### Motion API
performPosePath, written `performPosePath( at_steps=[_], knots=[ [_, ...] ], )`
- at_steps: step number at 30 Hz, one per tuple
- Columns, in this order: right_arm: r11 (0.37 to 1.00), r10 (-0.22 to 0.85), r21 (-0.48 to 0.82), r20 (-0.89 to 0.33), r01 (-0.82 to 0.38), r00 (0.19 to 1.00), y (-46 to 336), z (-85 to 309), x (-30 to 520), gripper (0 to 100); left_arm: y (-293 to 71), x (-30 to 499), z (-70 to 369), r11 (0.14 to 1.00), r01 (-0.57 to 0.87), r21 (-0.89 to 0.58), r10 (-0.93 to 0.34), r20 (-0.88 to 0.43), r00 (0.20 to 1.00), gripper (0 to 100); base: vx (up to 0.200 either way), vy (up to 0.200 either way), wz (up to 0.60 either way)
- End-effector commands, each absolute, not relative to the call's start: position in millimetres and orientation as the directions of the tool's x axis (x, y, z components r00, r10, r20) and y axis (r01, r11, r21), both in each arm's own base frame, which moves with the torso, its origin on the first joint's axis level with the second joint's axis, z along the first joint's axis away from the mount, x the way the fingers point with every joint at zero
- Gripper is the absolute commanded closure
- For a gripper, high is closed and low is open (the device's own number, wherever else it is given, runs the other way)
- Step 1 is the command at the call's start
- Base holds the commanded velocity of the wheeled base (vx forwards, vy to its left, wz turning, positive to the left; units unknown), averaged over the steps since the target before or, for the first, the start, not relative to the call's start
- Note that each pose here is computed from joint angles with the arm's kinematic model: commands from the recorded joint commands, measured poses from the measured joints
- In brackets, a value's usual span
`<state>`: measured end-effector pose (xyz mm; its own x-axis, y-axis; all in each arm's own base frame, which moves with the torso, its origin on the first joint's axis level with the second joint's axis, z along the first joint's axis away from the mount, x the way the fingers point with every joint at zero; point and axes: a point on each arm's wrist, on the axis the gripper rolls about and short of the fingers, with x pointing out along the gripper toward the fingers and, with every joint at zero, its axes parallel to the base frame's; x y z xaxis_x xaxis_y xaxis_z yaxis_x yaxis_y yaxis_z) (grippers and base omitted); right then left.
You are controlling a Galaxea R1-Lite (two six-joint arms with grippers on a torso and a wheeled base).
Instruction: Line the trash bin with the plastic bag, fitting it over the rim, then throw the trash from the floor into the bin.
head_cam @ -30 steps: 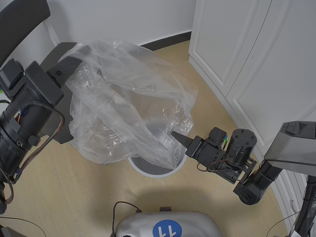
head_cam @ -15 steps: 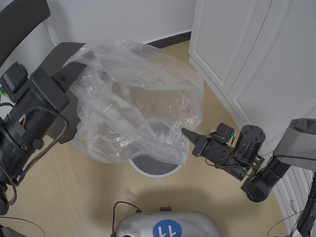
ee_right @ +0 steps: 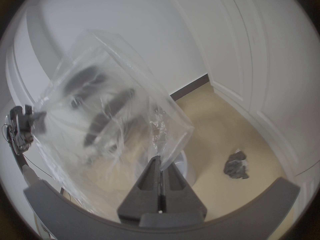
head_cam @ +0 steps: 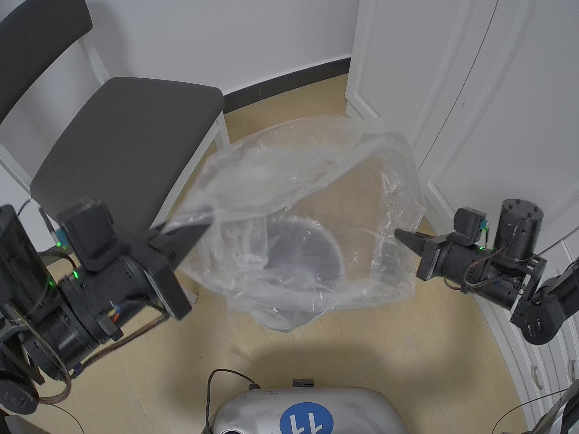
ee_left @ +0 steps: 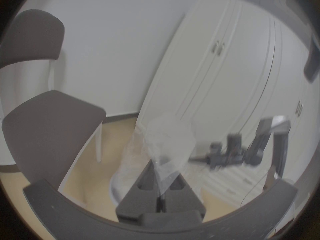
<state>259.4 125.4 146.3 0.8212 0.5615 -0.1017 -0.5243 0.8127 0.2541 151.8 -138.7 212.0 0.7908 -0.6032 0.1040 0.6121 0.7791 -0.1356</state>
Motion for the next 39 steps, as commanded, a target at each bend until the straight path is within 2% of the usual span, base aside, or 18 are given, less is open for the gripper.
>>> performPosePath(
  at_steps=[1, 8, 17, 39],
  knots=[
    [0.859, 0.493, 0.162, -0.011, -0.485, 0.87, 91, 188, 240, 100, -134, 163, 180, 0.829, 0.555, -0.068, -0.559, -0.091, 0.824, 100, 0.0, 0.0, 0.0],
    [0.892, 0.445, 0.101, -0.018, -0.442, 0.895, 78, 187, 244, 100, -121, 185, 170, 0.883, 0.467, -0.057, -0.47, -0.14, 0.872, 100, 0.0, 0.0, 0.0],
    [0.916, 0.401, 0.04, -0.018, -0.4, 0.916, 67, 187, 245, 100, -108, 195, 170, 0.913, 0.407, -0.013, -0.405, -0.14, 0.904, 100, 0.0, 0.0, 0.0],
    [0.938, 0.333, -0.076, -0.083, -0.34, 0.939, 50, 175, 249, 100, -88, 206, 172, 0.948, 0.317, 0.007, -0.313, -0.131, 0.941, 100, 0.0, 0.0, 0.0]
  ],
)
